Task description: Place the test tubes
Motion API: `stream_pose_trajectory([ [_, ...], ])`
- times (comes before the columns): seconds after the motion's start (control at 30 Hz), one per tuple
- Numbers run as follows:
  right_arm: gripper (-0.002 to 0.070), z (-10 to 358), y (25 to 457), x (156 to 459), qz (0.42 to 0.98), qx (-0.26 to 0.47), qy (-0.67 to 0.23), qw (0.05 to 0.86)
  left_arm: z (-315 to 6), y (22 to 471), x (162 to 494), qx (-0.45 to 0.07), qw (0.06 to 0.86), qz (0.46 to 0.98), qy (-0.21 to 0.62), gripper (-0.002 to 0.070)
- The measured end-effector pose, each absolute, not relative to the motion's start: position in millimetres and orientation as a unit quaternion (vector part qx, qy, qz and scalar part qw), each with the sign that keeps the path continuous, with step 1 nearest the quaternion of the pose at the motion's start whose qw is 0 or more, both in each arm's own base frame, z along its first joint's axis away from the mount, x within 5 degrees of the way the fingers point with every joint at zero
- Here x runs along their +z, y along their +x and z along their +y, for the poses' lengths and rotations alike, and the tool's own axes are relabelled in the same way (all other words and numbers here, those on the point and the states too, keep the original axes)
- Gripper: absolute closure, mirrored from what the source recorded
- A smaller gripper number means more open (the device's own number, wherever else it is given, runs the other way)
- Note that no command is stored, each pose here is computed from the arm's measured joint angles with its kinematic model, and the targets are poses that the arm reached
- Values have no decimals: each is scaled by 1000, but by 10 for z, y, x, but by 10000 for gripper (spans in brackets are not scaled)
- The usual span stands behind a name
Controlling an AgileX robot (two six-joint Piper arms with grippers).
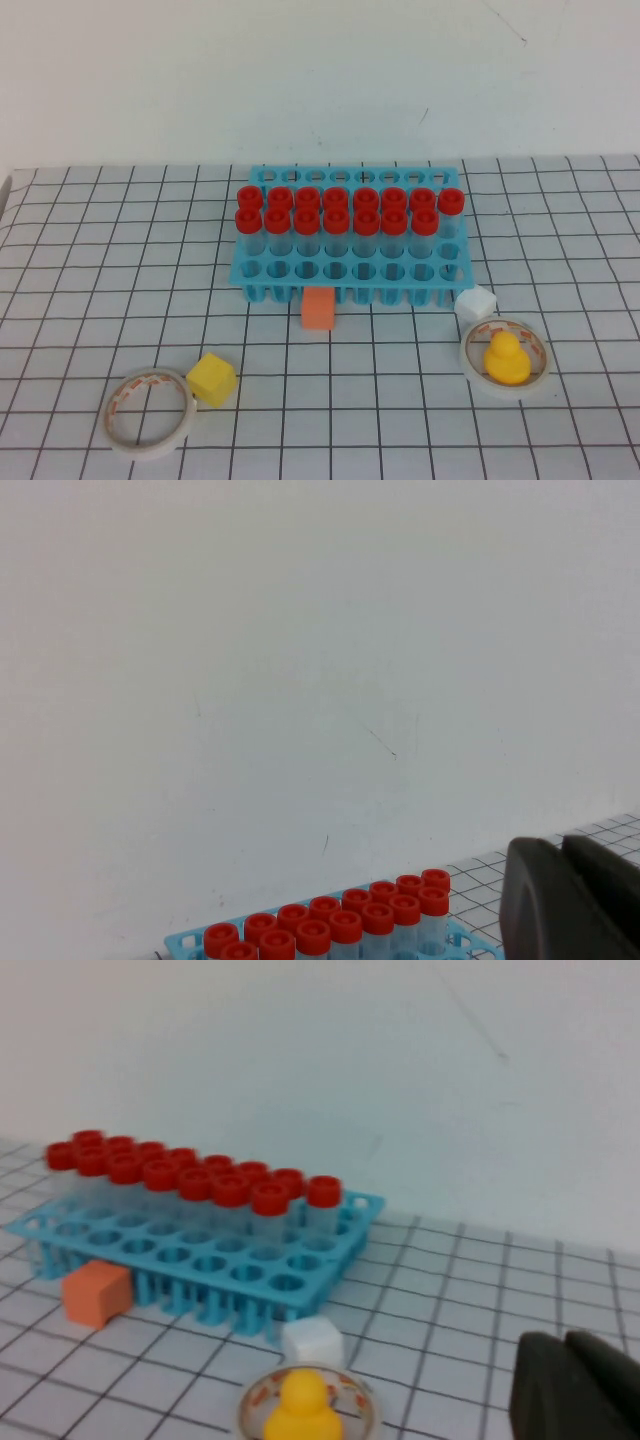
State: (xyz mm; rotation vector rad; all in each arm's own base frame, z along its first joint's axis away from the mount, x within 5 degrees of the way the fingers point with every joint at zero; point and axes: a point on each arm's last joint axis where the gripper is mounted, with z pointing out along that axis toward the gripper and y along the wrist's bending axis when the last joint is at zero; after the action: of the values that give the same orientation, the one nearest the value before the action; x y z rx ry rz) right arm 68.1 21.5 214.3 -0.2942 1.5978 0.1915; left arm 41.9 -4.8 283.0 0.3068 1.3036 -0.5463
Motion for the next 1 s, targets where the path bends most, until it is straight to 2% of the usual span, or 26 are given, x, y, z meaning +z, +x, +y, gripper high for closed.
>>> stream_pose_trajectory([
  [0.13, 678, 140, 646, 2065, 727, 73, -73, 679, -48, 419, 2830, -250, 750, 596, 140, 676],
  [0.5, 678, -43, 520, 1738, 802, -8, 71, 593, -48, 419, 2830, -250, 750, 596, 140, 676],
  [1.0, 678, -42, 515, 1716, 807, 4, 78, 585, -48, 419, 2830, -250, 750, 596, 140, 676],
])
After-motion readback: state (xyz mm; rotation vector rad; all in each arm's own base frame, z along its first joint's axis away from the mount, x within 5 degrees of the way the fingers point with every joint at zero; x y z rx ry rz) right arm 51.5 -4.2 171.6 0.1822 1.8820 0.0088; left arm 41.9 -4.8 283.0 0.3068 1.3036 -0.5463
